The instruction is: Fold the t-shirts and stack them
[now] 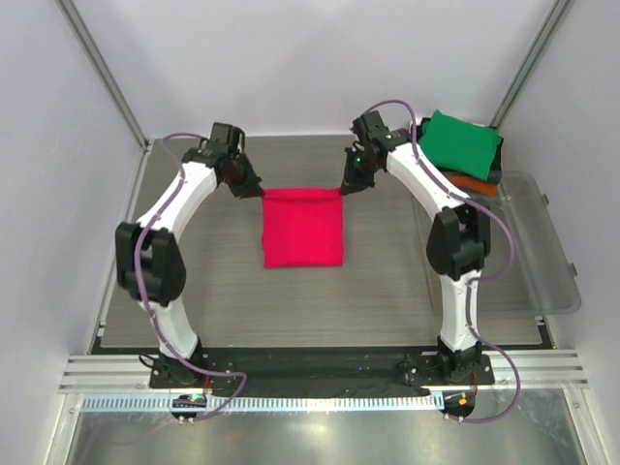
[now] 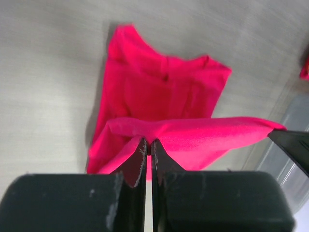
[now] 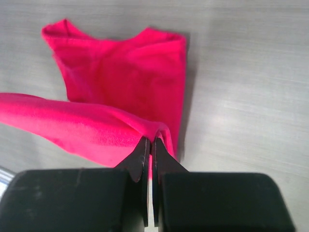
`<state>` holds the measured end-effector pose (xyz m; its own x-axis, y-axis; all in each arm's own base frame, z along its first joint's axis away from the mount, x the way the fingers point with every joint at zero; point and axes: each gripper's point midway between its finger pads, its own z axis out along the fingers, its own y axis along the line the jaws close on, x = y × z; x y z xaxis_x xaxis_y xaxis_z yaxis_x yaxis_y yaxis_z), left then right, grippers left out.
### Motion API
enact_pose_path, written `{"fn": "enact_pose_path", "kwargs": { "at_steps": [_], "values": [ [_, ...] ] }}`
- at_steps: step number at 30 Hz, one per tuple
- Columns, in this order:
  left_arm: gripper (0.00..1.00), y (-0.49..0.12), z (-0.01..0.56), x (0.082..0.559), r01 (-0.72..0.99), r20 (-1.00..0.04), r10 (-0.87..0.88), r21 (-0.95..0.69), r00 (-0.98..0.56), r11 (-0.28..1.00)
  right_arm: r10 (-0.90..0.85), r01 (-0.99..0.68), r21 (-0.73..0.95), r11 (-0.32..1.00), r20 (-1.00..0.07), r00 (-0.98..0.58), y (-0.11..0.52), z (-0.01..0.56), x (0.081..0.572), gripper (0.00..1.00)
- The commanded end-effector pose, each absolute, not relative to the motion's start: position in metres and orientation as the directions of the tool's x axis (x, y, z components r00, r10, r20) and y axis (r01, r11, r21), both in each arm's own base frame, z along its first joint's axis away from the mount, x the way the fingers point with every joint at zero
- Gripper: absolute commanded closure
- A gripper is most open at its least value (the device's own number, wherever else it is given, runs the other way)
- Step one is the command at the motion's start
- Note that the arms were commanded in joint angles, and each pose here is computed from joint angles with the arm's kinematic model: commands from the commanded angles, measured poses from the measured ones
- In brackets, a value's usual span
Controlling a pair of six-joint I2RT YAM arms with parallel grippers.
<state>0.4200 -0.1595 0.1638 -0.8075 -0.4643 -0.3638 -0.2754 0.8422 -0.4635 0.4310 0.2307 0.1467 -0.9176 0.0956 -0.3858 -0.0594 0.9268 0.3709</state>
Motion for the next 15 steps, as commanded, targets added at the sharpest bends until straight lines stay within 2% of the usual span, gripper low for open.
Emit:
{"fn": "enact_pose_path", "kwargs": {
  "at_steps": [1,2,3,4,5,6,7,8,10,12,13,14,15],
  "values": [
    [0.97,-0.149,0.156,0.462,-0.259,-0.371,-0.463,-0.483,-0.805,0.837,0.101,-0.056,0.35,0.935,-0.415,-0.904,0.218,0.154,0.465,0.99],
    [0.95,-0.147,0.148,0.47,-0.266,-0.357,-0.465,-0.483,-0.81,0.835,0.105,-0.051,0.351,0.935,-0.412,-0.905,0.219,0.149,0.471,0.93],
    [0.88,-0.15,0.117,0.475,-0.3,-0.28,-0.464,-0.472,-0.84,0.829,0.108,-0.049,0.356,0.933,-0.409,-0.906,0.22,0.146,0.478,0.82],
    [0.79,-0.15,0.11,0.483,-0.301,-0.261,-0.466,-0.487,-0.846,0.82,0.106,-0.031,0.346,0.938,-0.37,-0.923,0.222,0.119,0.486,0.68],
    [0.67,-0.154,0.119,0.501,-0.269,-0.286,-0.457,-0.512,-0.842,0.816,0.128,-0.034,0.369,0.929,-0.406,-0.905,0.222,0.132,0.502,0.35],
    [0.5,-0.153,0.107,0.502,-0.287,-0.249,-0.447,-0.488,-0.859,0.824,0.13,-0.027,0.369,0.929,-0.395,-0.91,0.223,0.125,0.506,0.25],
    [0.47,-0.152,0.082,0.504,-0.314,-0.183,-0.441,-0.473,-0.879,0.823,0.133,-0.025,0.37,0.929,-0.396,-0.909,0.222,0.124,0.51,0.17],
    [0.46,-0.153,0.102,0.521,-0.29,-0.222,-0.439,-0.489,-0.871,0.823,0.12,-0.045,0.372,0.927,-0.408,-0.905,0.225,0.128,0.511,0.13],
    [0.44,-0.148,0.106,0.514,-0.286,-0.21,-0.411,-0.448,-0.887,0.847,0.111,-0.057,0.371,0.927,-0.414,-0.903,0.225,0.134,0.505,0.12],
    [0.43,-0.143,0.13,0.513,-0.258,-0.288,-0.416,-0.457,-0.862,0.851,0.107,-0.078,0.377,0.923,-0.445,-0.889,0.226,0.146,0.489,0.12],
    [0.43,-0.139,0.115,0.494,-0.292,-0.256,-0.428,-0.434,-0.867,0.852,0.112,-0.087,0.391,0.916,-0.457,-0.883,0.227,0.153,0.481,0.12],
    [0.43,-0.135,0.144,0.489,-0.272,-0.319,-0.44,-0.454,-0.84,0.848,0.101,-0.073,0.399,0.914,-0.398,-0.912,0.227,0.13,0.458,0.13],
    [0.43,-0.135,0.153,0.488,-0.256,-0.358,-0.448,-0.471,-0.819,0.844,0.12,-0.119,0.445,0.888,-0.474,-0.872,0.236,0.163,0.454,0.13]
  ]
}}
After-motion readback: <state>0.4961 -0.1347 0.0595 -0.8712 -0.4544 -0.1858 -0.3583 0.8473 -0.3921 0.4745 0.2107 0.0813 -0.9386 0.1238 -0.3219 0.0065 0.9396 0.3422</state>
